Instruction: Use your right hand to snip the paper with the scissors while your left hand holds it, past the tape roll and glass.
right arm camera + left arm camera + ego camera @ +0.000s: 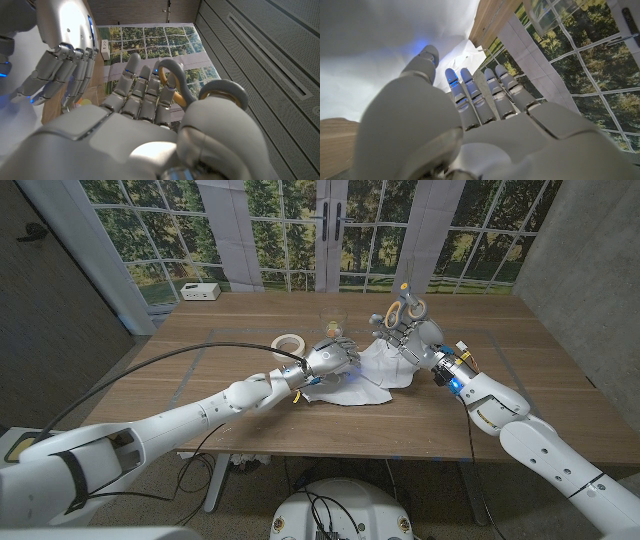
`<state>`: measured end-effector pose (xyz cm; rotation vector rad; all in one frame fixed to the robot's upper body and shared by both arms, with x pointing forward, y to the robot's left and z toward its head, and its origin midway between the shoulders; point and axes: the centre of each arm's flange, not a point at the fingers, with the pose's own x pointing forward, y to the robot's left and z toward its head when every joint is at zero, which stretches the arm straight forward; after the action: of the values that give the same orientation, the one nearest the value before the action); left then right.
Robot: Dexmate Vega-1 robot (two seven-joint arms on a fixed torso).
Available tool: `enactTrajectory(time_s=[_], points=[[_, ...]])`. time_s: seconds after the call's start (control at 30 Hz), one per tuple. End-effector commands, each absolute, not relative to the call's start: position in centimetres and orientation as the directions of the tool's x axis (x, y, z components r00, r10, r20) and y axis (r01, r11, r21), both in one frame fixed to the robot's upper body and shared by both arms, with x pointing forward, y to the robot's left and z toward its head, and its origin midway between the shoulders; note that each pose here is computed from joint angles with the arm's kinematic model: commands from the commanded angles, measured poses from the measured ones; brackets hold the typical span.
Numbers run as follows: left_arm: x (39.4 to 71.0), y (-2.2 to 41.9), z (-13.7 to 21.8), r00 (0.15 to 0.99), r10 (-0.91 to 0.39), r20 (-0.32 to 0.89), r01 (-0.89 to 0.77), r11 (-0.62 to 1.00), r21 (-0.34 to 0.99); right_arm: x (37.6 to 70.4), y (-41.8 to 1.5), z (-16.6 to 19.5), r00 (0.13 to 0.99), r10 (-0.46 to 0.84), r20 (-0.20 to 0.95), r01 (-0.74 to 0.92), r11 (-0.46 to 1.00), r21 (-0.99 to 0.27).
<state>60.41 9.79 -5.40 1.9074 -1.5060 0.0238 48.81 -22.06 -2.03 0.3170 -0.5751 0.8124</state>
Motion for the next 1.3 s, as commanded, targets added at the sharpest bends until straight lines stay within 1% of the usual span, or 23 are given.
enactTrajectory(time_s=[0.03, 0.5, 0.67, 0.97, 1.3], points=[[60.8, 9.6, -5.4, 0.336, -0.846, 0.413, -0.865, -0.103, 0.491, 48.8, -21.9, -2.1, 0.549, 0.589, 0.593, -0.757, 0.651, 0.054], [61.3, 9.0, -5.3, 0.332, -0.849, 0.411, -0.871, -0.109, 0.478, 49.0, -21.7, -2.0, 0.545, 0.593, 0.592, -0.76, 0.647, 0.052], [61.5, 8.9, -5.3, 0.315, -0.853, 0.416, -0.88, -0.097, 0.466, 48.9, -21.8, -2.1, 0.547, 0.592, 0.592, -0.759, 0.648, 0.054], [61.7, 8.7, -5.2, 0.31, -0.853, 0.419, -0.882, -0.094, 0.461, 48.8, -21.8, -2.1, 0.545, 0.59, 0.595, -0.76, 0.648, 0.054], [61.7, 8.5, -5.2, 0.317, -0.855, 0.41, -0.879, -0.103, 0.465, 48.4, -22.0, -2.2, 0.545, 0.586, 0.599, -0.757, 0.651, 0.052]])
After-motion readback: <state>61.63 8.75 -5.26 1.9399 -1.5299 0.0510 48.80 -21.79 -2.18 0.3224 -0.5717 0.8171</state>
